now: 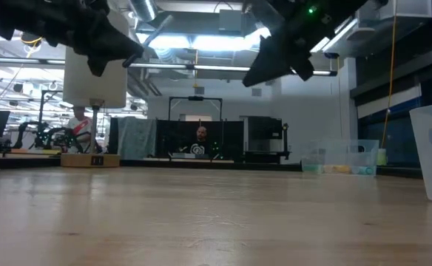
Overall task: Pick & Place Markers
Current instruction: Put the dark blue marker pen into the bottom transparent bin
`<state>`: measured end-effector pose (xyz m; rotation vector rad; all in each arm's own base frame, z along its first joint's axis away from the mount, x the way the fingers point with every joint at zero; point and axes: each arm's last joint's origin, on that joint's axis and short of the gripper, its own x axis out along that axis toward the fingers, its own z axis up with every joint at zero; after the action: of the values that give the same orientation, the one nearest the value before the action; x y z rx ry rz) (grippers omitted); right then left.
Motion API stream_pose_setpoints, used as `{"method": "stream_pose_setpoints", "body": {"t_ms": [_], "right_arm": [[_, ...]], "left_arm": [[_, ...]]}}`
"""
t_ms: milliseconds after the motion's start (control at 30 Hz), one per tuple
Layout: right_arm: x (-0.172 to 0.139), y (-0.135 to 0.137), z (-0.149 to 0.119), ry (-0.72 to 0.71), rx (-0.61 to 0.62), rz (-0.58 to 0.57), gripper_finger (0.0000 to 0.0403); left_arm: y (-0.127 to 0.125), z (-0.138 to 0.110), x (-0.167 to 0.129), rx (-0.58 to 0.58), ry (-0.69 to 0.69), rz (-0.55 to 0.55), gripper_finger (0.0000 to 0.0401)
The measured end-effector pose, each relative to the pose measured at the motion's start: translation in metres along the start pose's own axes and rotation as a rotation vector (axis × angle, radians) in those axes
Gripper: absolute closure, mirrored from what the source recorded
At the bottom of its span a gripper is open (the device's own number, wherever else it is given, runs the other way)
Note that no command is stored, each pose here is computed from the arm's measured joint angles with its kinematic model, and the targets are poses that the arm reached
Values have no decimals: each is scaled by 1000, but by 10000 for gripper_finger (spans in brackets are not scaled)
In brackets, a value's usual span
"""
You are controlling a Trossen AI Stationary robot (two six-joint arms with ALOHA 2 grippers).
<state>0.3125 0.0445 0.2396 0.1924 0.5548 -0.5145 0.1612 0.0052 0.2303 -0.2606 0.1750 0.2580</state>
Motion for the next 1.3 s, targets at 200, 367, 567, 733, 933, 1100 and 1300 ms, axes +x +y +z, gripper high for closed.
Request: {"method": "stream_pose_setpoints", "body": {"t_ms": [200,367,567,733,933,1100,1300], "right_arm": [[4,5,3,-45,-14,23,393],[14,10,0,-66,-14,33,369],[28,23,-2,-95,-90,160,323],[34,32,1,-169,-98,255,283],[33,36,5,-204,-80,329,265],[29,41,8,-255,-94,354,264],[23,47,12,-332,-137,384,264]], "left_arm": [[-8,-11,-1,29,-93,-94,374],[-16,-21,-4,59,-137,-142,374],[-26,-32,-5,104,-128,-154,374],[-36,-40,-3,164,-110,-171,374],[-44,-40,0,203,-149,-201,374],[-45,-43,5,185,-148,-200,374],[-54,-43,18,171,-137,-224,374]]}}
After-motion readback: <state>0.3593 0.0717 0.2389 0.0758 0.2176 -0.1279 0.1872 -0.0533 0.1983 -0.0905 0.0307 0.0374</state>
